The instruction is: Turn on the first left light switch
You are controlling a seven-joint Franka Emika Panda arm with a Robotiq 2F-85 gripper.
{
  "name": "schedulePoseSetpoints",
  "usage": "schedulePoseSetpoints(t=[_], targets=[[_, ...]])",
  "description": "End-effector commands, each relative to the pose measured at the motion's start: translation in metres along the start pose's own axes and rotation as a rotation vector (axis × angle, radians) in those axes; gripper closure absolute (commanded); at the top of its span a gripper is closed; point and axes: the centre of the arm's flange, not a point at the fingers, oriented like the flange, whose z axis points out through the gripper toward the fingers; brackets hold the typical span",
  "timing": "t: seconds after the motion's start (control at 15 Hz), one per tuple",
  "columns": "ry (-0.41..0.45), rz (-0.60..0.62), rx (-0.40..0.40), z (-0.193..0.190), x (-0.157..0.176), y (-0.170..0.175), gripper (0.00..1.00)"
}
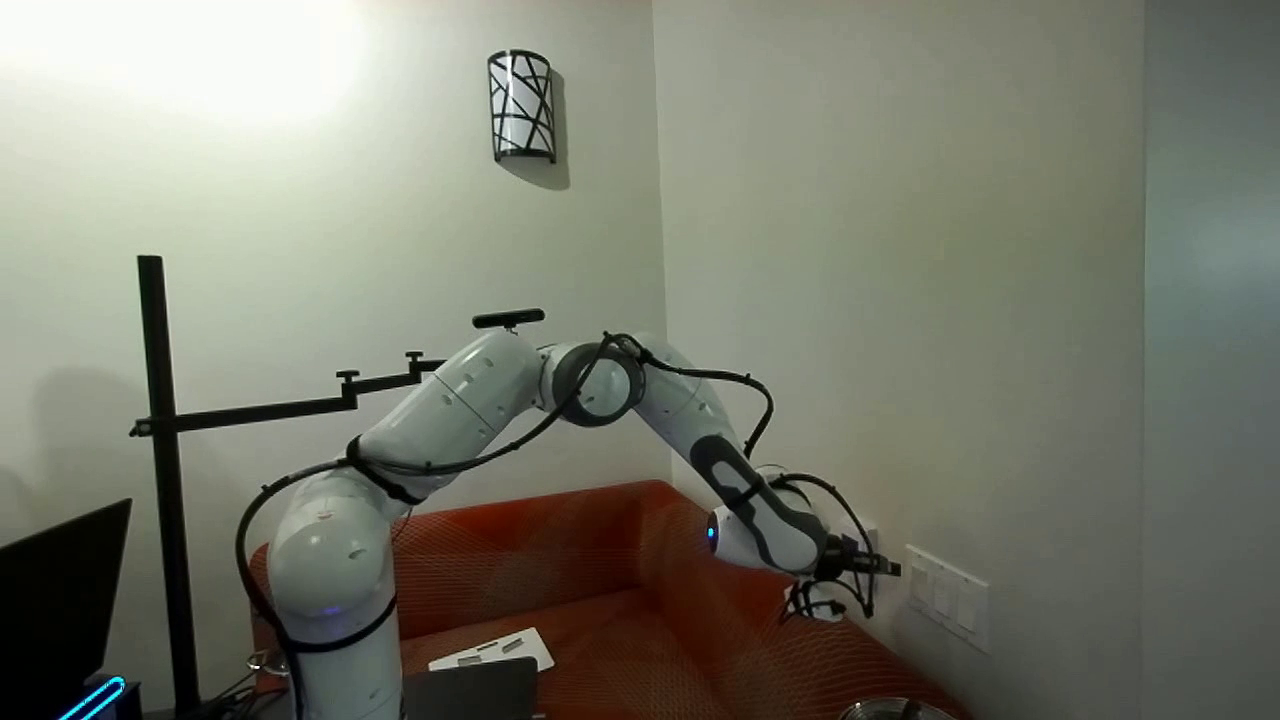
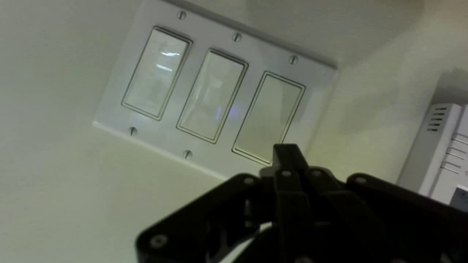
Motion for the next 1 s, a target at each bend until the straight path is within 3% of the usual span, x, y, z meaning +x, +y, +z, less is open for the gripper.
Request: schedulePoseSetpoints(t=[0.0,0.93], targets=[[0.016,-0.006,0.016,0.011,-0.007,0.017,1.0],[0.024,-0.033,0.02,0.036,-0.001,0.028,1.0]])
